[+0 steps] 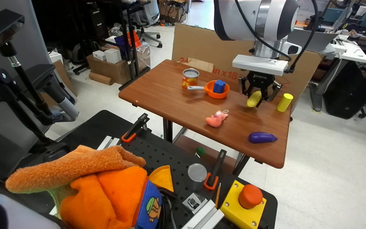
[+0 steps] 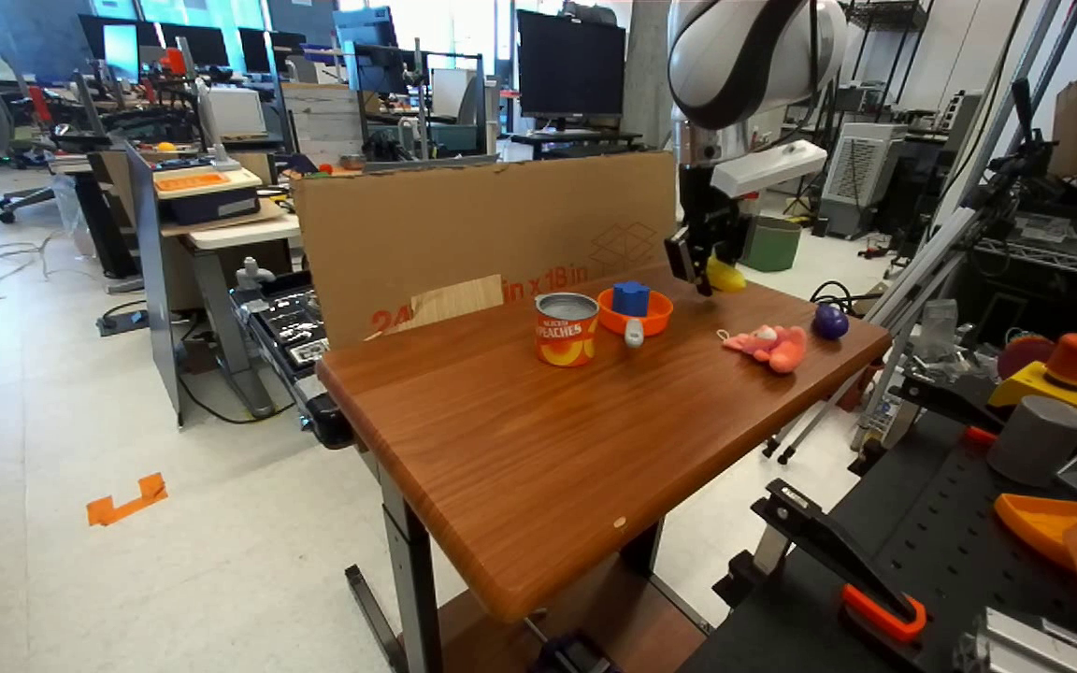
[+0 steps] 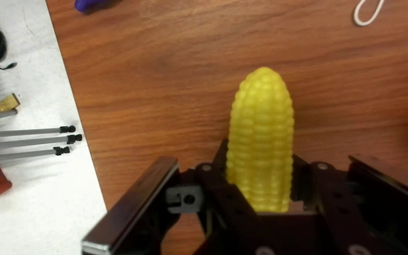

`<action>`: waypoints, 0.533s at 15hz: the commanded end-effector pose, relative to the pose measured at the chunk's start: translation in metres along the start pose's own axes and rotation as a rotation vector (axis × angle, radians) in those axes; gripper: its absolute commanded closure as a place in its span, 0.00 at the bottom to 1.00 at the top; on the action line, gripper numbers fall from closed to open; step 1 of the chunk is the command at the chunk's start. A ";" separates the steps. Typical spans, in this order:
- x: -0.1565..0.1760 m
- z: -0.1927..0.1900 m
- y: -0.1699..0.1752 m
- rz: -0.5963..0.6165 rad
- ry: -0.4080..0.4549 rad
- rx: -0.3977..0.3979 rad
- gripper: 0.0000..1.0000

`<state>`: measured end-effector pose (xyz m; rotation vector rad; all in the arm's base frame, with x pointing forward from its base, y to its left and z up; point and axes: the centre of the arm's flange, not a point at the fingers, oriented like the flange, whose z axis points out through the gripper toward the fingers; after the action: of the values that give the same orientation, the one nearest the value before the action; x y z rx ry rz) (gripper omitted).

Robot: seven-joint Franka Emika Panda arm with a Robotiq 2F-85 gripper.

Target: Move the cob of maize to the right

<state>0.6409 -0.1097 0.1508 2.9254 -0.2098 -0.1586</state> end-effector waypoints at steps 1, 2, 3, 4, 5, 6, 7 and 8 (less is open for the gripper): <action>0.016 0.009 -0.003 0.010 -0.030 -0.038 0.93; 0.017 0.011 -0.003 0.011 -0.034 -0.039 0.93; 0.016 0.012 -0.005 0.010 -0.037 -0.035 0.93; 0.015 0.009 -0.007 0.004 -0.043 -0.033 0.47; 0.012 0.007 -0.009 -0.003 -0.051 -0.034 0.44; 0.008 0.005 -0.011 -0.012 -0.052 -0.036 0.39; 0.004 0.002 -0.014 -0.022 -0.057 -0.036 0.31; 0.001 0.000 -0.017 -0.031 -0.061 -0.038 0.25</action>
<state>0.6476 -0.1063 0.1415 2.9107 -0.2111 -0.2129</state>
